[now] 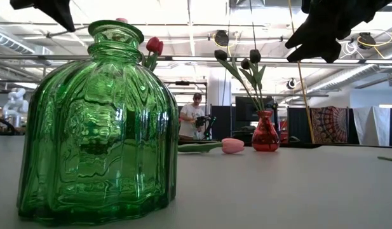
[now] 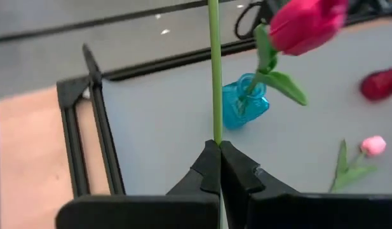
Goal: Sort flowers into vase by color
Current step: Put the top pink tulip into the green vase
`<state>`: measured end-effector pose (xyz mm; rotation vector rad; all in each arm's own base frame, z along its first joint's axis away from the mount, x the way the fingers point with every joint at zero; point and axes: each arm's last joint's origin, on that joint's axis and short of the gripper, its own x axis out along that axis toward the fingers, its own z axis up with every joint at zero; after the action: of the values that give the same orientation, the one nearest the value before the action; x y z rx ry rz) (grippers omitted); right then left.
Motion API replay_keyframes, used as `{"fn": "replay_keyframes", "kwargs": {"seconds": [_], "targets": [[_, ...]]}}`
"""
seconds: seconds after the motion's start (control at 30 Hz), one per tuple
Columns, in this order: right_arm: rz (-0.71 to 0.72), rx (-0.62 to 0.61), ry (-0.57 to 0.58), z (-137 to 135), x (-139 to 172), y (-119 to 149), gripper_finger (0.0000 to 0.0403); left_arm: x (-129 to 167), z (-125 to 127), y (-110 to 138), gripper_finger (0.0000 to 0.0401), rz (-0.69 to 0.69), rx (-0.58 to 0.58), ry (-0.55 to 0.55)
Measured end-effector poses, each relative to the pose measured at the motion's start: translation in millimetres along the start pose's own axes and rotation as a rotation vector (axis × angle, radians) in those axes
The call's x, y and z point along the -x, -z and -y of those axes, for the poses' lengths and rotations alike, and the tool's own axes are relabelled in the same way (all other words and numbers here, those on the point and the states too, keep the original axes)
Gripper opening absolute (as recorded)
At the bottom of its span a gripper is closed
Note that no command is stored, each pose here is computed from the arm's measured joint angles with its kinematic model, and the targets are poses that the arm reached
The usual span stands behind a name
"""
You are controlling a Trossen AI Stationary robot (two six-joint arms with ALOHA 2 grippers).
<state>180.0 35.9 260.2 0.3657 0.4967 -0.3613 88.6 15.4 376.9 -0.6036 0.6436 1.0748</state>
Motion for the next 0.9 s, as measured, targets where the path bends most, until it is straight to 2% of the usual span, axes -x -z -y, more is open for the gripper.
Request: {"fn": "replay_keyframes", "kwargs": {"seconds": [0.43, 0.63, 0.9], "targets": [[0.000, 0.000, 0.000, 0, 0, 0, 0.0210, 45, -38, -17, 0.0000, 0.090, -0.186, 0.265], [0.000, 0.000, 0.000, 0, 0, 0, 0.0210, 56, -30, -23, 0.0000, 0.135, -0.346, 0.522], [0.000, 0.000, 0.000, 0, 0, 0, 0.0210, 69, -10, -35, 0.0000, 0.208, -0.404, 0.843]]}}
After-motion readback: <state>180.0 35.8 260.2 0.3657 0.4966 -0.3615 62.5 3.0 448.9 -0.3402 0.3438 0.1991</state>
